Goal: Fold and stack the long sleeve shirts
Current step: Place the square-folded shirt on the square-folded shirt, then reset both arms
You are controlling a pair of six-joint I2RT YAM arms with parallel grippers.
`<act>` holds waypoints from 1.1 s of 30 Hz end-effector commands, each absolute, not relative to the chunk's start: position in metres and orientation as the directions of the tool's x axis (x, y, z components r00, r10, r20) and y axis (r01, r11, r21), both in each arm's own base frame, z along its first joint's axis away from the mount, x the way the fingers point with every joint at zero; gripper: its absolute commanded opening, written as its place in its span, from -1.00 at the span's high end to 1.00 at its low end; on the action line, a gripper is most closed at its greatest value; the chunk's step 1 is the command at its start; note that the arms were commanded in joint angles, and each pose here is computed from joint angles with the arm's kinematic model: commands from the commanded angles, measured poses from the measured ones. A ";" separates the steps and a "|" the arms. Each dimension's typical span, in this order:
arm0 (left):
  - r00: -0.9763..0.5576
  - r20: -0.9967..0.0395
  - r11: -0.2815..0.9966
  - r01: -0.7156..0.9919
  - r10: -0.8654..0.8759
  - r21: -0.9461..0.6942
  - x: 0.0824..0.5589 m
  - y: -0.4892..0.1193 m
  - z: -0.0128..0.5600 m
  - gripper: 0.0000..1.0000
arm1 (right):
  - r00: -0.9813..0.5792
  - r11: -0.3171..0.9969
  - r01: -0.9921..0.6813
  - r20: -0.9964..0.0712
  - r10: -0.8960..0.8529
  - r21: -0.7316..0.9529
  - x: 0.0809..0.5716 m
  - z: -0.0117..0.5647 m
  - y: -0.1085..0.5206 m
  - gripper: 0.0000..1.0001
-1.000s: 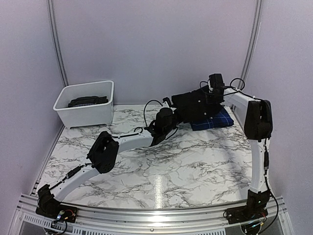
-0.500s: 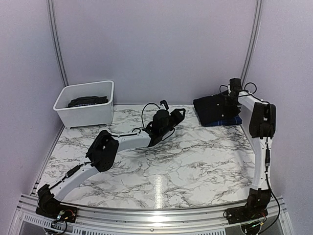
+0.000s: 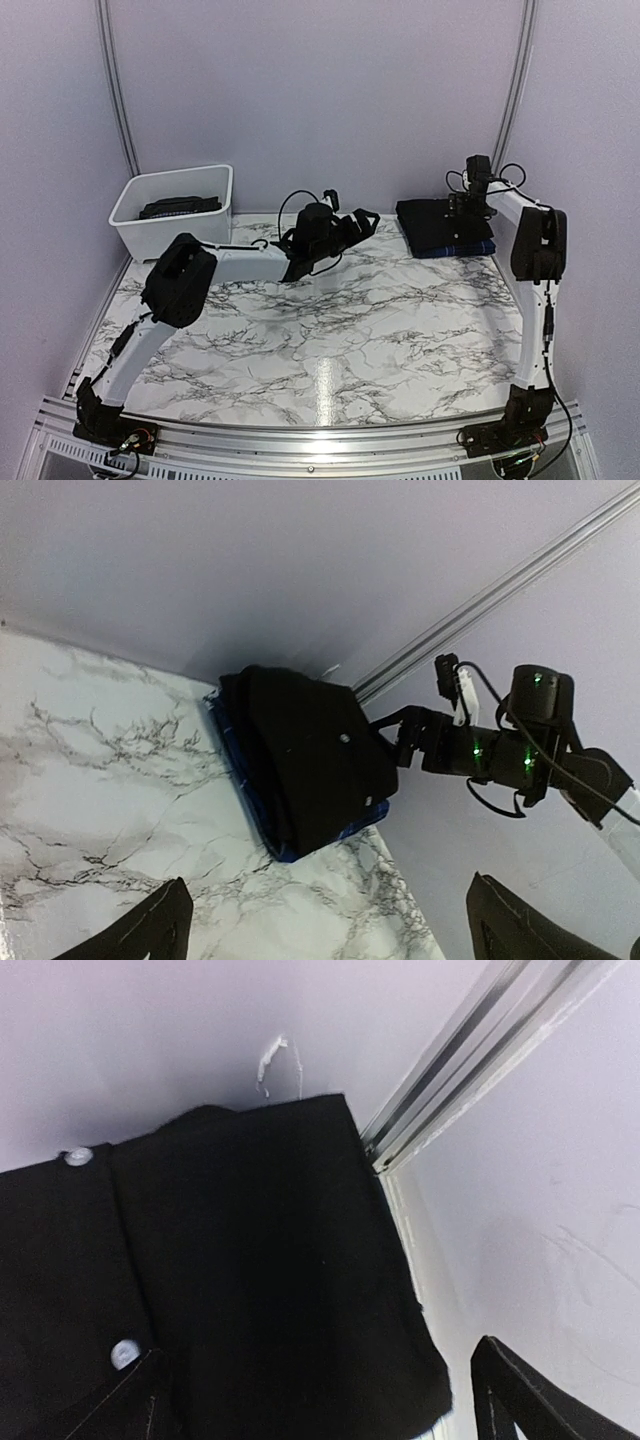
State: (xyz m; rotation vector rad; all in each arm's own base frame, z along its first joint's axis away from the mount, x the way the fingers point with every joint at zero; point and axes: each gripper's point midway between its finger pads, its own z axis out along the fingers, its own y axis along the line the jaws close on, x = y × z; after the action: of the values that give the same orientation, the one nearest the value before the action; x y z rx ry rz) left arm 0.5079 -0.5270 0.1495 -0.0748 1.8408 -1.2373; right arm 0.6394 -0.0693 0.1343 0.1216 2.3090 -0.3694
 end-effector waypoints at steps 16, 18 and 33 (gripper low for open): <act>-0.481 -0.818 0.757 0.393 -0.314 -0.522 0.418 -0.354 0.249 -0.98 | -0.472 0.999 -0.027 -0.880 -0.052 -0.045 0.483 0.250 0.126 -0.97; -0.466 -0.837 0.790 0.379 -0.287 -0.482 0.402 -0.325 0.256 -0.98 | -0.446 0.997 -0.081 -0.895 -0.032 0.004 0.460 0.261 0.149 -0.97; -0.472 -0.862 0.896 0.281 -0.184 -0.344 0.328 -0.218 0.243 -0.98 | -0.314 0.947 -0.254 -0.943 0.112 0.197 0.350 0.291 0.180 -0.97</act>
State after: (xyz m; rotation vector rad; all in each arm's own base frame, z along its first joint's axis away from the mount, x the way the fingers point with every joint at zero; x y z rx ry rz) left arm 0.3396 -0.2344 0.2536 0.0426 1.9426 -0.6286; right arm 0.3644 0.1912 0.2751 -0.1701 1.9373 0.3230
